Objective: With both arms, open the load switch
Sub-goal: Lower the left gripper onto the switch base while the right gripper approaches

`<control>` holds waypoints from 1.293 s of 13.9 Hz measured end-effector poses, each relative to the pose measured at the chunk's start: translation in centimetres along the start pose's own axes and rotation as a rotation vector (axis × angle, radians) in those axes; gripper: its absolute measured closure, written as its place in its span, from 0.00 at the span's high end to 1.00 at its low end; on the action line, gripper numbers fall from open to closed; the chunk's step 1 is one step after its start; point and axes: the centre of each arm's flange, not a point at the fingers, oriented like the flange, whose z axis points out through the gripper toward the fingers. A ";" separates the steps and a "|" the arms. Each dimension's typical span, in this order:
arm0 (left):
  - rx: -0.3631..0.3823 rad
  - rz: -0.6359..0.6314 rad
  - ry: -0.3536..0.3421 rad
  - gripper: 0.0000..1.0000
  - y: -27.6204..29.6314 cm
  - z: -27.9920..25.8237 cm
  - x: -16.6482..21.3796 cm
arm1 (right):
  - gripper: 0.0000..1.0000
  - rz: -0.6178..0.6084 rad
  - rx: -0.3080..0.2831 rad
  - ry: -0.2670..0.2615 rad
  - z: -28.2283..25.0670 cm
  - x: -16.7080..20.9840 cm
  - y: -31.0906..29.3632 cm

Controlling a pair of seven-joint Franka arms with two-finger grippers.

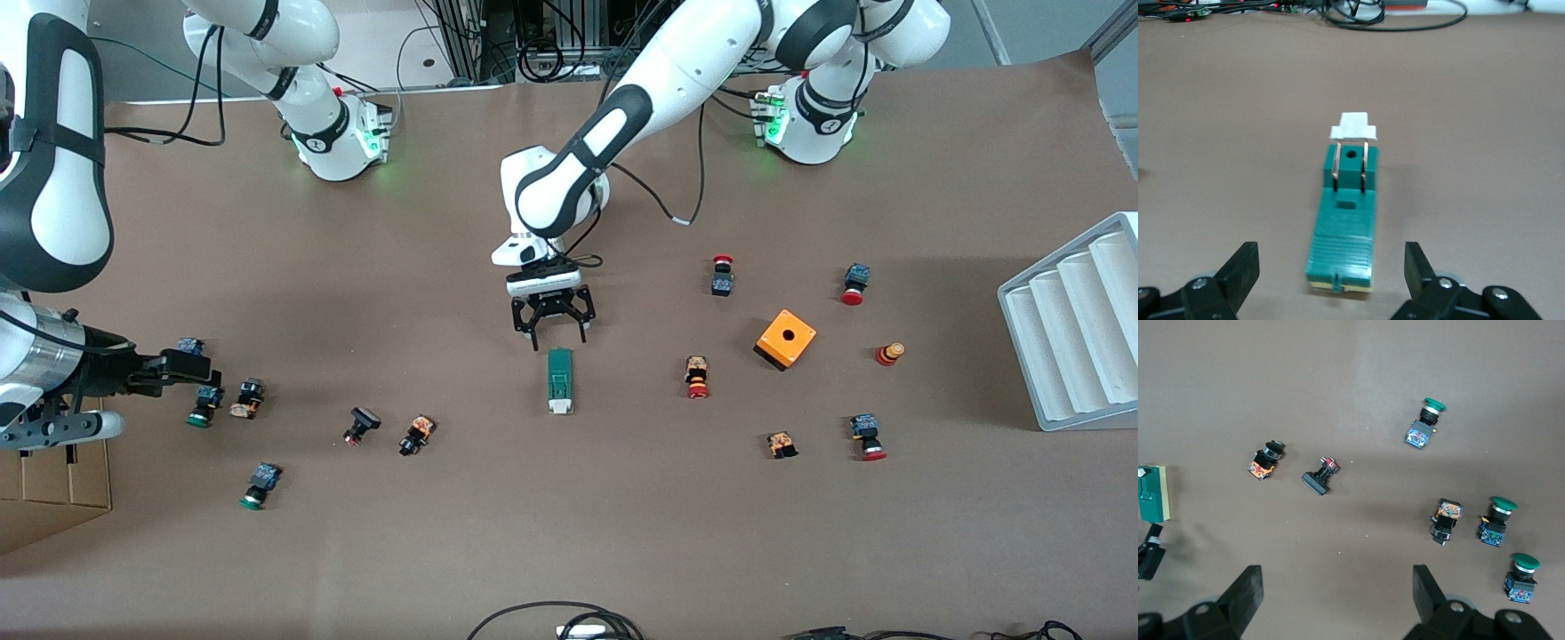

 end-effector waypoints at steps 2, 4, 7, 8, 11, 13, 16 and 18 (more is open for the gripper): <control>-0.034 -0.031 0.041 0.97 0.0 0.5 -1.3 | 1.00 -0.007 0.001 -0.003 0.0 0.0 0.0; -0.054 -0.017 0.069 0.97 -0.3 1.3 -2.3 | 1.00 -0.028 0.001 -0.005 0.0 -0.1 0.1; -0.043 0.019 0.105 0.97 -0.9 2.5 -3.8 | 1.00 -0.094 0.001 -0.005 0.0 -0.1 0.4; -0.030 0.022 0.133 0.97 -1.2 2.9 -4.5 | 1.00 -0.116 0.002 -0.005 0.0 -0.1 0.4; -0.039 -0.010 0.187 0.97 -1.4 3.4 -5.8 | 1.00 -0.168 0.006 0.000 0.2 0.2 -1.6; -0.044 -0.026 0.191 0.95 -1.3 3.3 -5.8 | 1.00 -0.219 0.000 0.019 0.7 0.7 -5.7; -0.056 -0.018 0.193 0.89 -0.8 2.6 -6.4 | 1.00 -0.248 -0.004 0.024 1.9 1.0 -11.2; -0.049 -0.009 0.212 0.72 -0.8 2.4 -6.9 | 1.00 -0.275 -0.006 0.018 3.0 1.2 -13.3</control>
